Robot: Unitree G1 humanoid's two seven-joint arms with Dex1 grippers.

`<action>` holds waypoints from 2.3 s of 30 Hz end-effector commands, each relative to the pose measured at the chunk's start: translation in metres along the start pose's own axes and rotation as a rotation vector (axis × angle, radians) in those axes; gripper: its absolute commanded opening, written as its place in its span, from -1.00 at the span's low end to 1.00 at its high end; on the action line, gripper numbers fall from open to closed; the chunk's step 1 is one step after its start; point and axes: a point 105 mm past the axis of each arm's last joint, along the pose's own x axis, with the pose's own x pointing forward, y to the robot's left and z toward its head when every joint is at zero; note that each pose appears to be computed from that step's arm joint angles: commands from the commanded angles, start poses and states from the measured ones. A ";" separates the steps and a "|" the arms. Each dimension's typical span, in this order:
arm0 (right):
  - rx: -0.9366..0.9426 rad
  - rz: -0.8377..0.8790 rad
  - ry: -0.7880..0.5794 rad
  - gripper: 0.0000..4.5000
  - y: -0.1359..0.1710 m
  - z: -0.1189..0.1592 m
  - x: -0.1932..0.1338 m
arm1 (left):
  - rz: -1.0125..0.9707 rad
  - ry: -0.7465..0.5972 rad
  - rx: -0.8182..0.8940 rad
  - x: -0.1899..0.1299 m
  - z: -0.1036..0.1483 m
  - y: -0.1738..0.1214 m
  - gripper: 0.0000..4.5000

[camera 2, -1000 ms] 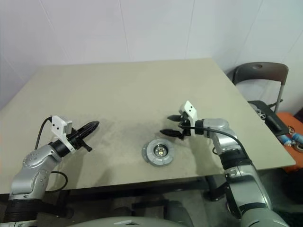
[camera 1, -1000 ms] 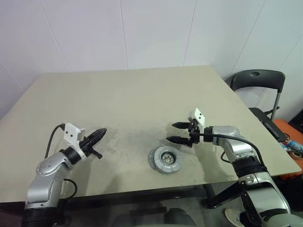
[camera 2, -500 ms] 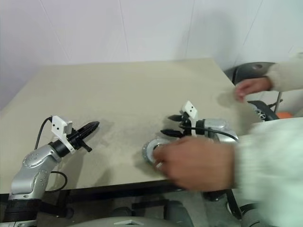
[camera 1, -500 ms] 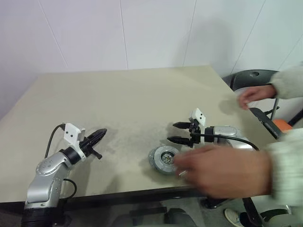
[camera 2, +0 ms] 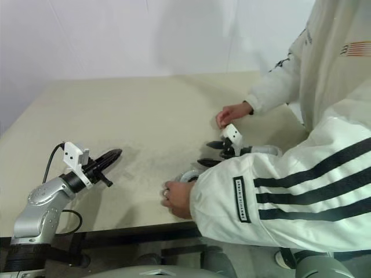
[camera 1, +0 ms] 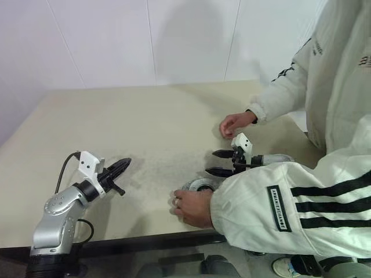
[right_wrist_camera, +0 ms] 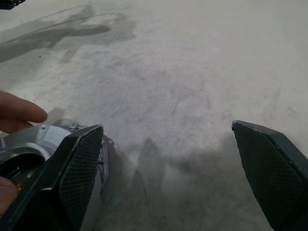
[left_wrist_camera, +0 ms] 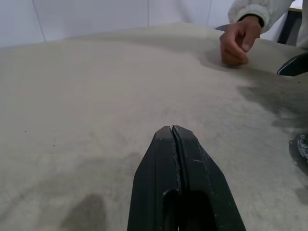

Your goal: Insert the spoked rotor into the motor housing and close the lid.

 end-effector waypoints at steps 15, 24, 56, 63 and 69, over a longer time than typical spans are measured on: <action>-0.038 -0.019 -0.030 1.00 -0.004 0.011 -0.006 | 0.002 -0.045 0.038 0.000 0.012 0.004 -0.98; -0.039 -0.012 -0.035 1.00 -0.004 0.012 -0.009 | -0.010 -0.042 0.033 0.001 0.012 0.000 -0.98; -0.045 0.014 -0.021 1.00 -0.001 0.010 -0.010 | -0.028 -0.031 0.038 0.003 0.012 -0.007 -0.98; -0.042 0.017 -0.021 1.00 0.001 0.009 -0.009 | -0.027 -0.029 0.037 0.002 0.011 -0.007 -0.98; -0.040 0.019 -0.025 1.00 0.001 0.010 -0.009 | -0.026 -0.029 0.039 0.002 0.012 -0.005 -0.98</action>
